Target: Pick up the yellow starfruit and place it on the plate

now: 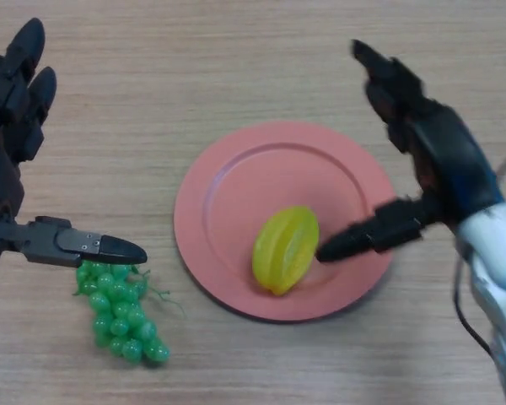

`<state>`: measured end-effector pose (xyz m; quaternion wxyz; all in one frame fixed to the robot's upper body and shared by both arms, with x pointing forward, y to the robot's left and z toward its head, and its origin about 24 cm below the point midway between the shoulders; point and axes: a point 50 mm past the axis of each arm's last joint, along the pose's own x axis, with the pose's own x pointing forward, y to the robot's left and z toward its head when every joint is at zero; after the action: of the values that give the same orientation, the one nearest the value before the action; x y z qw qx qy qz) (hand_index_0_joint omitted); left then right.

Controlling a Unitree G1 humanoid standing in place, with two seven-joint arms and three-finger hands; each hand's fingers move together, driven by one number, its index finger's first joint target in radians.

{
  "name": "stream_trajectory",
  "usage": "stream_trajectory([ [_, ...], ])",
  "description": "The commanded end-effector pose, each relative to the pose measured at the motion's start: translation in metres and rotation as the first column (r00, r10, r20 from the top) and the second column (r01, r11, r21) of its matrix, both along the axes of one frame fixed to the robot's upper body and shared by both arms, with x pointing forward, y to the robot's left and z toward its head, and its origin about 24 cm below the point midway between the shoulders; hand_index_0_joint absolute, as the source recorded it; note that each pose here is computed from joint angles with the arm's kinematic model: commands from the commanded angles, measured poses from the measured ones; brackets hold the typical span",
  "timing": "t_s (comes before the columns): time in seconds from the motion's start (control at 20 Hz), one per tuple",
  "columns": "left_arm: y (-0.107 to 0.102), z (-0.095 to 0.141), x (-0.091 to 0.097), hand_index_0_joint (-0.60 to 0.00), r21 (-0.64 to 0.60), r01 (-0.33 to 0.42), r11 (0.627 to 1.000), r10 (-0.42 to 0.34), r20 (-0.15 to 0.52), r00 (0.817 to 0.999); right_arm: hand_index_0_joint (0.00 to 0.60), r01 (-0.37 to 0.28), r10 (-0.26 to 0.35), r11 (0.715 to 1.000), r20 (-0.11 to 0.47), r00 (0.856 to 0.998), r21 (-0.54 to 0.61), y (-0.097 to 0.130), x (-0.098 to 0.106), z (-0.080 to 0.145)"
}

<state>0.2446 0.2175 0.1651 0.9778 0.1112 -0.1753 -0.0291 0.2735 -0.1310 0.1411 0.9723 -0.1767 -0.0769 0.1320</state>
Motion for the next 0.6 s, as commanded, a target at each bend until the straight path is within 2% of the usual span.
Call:
stream_trajectory([
  [0.05,0.004,0.030,-0.009,0.000,0.020,0.016,1.000,-0.019,0.177,0.984,0.000,-0.064,0.054,0.997,0.173,0.983,0.052,-0.004,-0.015,0.035],
  [0.2,-0.002,0.027,-0.012,0.000,0.054,0.082,0.995,-0.089,0.141,0.986,0.000,-0.067,0.055,0.996,0.201,0.978,0.051,-0.011,-0.029,0.037],
  [0.35,-0.001,0.028,-0.009,0.000,0.052,0.062,0.997,-0.069,0.134,0.989,0.000,-0.051,0.039,0.998,0.232,0.972,0.045,-0.015,-0.031,0.037],
  [0.6,0.000,0.032,-0.007,0.000,0.075,0.051,0.996,-0.060,0.119,0.991,0.000,-0.065,0.033,0.991,0.252,0.967,0.119,-0.015,-0.030,0.043],
])
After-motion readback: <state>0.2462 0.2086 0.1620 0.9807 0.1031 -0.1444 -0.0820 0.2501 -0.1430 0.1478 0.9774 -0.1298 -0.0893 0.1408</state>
